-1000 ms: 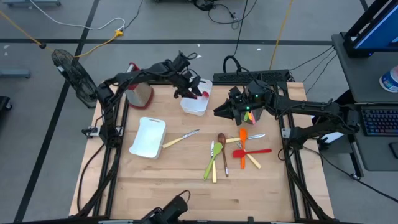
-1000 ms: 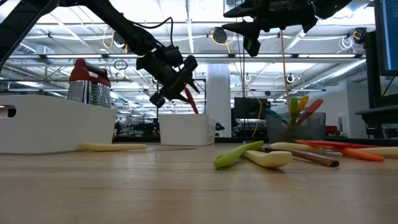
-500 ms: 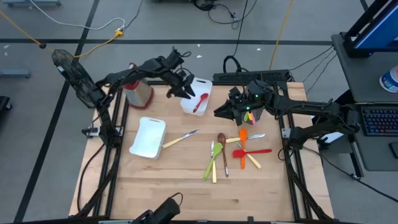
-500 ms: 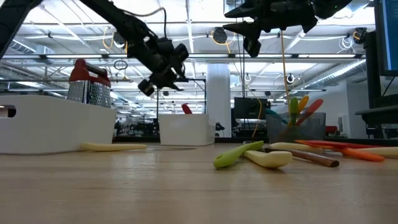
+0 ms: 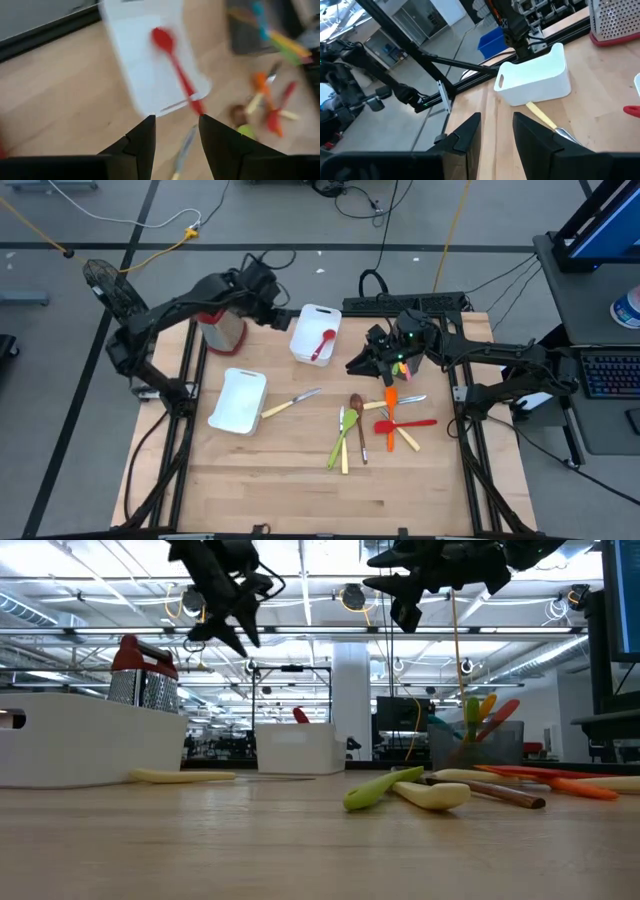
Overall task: Pick & Place Kitchen Items
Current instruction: Put the green serving spoon into the top white bin
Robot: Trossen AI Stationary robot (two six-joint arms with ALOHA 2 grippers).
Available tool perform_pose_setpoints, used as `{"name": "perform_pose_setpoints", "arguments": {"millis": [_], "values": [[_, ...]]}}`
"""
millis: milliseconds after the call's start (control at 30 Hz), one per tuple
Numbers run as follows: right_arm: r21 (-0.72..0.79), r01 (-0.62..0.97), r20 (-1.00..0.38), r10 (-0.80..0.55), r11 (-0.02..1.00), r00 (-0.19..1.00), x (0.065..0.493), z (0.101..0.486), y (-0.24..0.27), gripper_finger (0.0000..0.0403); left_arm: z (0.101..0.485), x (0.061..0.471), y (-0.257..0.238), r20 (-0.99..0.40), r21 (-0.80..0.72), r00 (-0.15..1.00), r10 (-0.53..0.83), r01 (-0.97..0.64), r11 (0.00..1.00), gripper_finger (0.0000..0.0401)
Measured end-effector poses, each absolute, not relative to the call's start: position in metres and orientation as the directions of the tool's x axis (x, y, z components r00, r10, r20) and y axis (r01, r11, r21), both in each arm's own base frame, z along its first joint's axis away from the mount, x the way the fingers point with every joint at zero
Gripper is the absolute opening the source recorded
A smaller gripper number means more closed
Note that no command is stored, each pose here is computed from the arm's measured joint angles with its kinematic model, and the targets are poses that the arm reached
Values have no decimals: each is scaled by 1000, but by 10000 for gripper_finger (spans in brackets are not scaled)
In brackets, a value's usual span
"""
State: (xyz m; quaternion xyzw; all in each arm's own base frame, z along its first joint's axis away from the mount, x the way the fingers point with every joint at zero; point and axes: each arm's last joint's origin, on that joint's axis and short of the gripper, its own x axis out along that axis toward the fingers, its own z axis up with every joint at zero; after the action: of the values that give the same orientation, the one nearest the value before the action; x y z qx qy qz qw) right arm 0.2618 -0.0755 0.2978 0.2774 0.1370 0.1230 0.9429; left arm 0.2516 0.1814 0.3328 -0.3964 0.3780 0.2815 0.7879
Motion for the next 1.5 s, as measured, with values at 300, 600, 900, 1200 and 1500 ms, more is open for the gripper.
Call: {"name": "perform_pose_setpoints", "arguments": {"millis": [300, 600, 900, 1200, 1500], "values": [[511, -179, -195, 317, 841, 928, 262, 297, -75, 105, 340, 268, 138, -822, -340, 561, 97, -620, 707, 152], [397, -182, -235, 291, 899, 927, 263, 294, -69, 105, 328, 314, 82, -654, -395, 756, 22, -366, 842, 152], [359, -188, -253, 289, 914, 923, 262, 292, -69, 105, 278, 328, 11, -609, -536, 780, -142, -273, 799, 152], [332, -195, -254, 286, 923, 924, 261, 292, -70, 105, 276, 330, -10, -596, -550, 803, -25, -386, 741, 152], [329, -196, -254, 286, 924, 924, 261, 292, -70, 105, 262, 367, -32, -712, -466, 699, -67, -399, 789, 152]]}}
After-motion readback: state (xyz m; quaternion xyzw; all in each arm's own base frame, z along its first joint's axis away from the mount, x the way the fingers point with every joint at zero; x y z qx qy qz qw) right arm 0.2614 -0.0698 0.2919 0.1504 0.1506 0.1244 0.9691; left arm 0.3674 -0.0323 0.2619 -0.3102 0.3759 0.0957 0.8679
